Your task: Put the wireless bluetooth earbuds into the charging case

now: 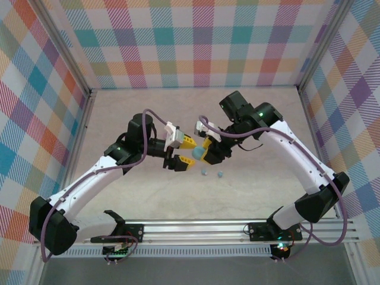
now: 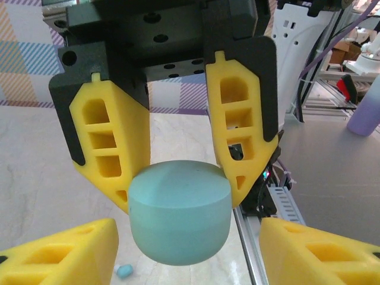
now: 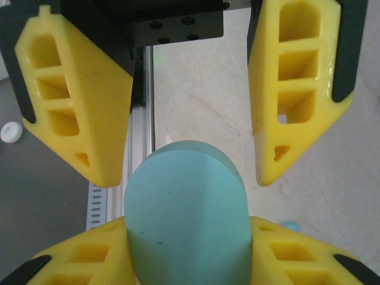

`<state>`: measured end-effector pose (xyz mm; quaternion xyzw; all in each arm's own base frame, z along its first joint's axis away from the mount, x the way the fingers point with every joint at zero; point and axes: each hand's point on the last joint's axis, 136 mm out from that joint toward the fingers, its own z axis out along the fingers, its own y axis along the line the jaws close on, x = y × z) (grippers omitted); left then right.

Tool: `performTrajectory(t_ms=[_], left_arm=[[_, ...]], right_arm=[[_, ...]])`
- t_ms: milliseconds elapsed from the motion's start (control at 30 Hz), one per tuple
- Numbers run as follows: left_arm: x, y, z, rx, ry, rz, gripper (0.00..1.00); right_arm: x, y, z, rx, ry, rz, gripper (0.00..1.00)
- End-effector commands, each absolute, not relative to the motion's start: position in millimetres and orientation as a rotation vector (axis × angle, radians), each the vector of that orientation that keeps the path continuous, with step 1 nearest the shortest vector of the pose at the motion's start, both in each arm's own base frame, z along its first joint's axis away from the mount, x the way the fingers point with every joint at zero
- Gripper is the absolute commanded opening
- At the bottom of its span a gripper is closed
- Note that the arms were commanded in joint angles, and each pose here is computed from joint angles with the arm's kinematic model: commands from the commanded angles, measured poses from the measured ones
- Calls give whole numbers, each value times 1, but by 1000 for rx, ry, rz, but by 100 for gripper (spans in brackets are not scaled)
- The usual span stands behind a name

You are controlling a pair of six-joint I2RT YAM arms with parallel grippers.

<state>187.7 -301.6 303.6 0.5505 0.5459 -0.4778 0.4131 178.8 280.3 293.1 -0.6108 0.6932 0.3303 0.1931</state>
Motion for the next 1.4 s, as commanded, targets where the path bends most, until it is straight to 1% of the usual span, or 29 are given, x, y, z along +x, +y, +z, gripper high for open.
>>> performTrajectory(t_ms=[0,433,533,700,800,867,933,1033,1100,1133,1200,1267,1367], left_arm=[[184,-305,310,1415,1340,-1202,62],[186,-308,309,1414,1356,-1218,58],[186,-310,308,1412,1361,-1226,53],[186,-310,303,1418,1378,-1233,51],[185,-310,302,1423,1380,-1237,41],[185,-310,301,1426,1379,-1241,32],[184,-310,302,1429,1374,-1246,21],[184,-311,302,1430,1372,-1251,9],[183,-310,301,1431,1378,-1256,7],[183,-311,300,1431,1380,-1259,6],[183,-310,299,1430,1385,-1260,6],[183,-310,297,1427,1396,-1257,5],[185,-309,295,1421,1413,-1249,5]], right_arm=[[171,278,303,-1751,1881,914,29],[170,284,300,-1781,1870,901,29],[170,286,301,-1784,1860,899,29],[171,288,304,-1778,1846,901,29],[170,289,306,-1775,1835,903,29],[170,289,305,-1772,1832,904,30],[171,290,303,-1771,1833,902,34],[172,290,302,-1765,1834,899,42],[173,291,304,-1756,1825,899,44],[174,292,304,-1750,1823,897,46],[177,292,305,-1737,1816,881,58],[180,291,307,-1719,1811,858,65],[182,290,312,-1688,1798,842,67]])
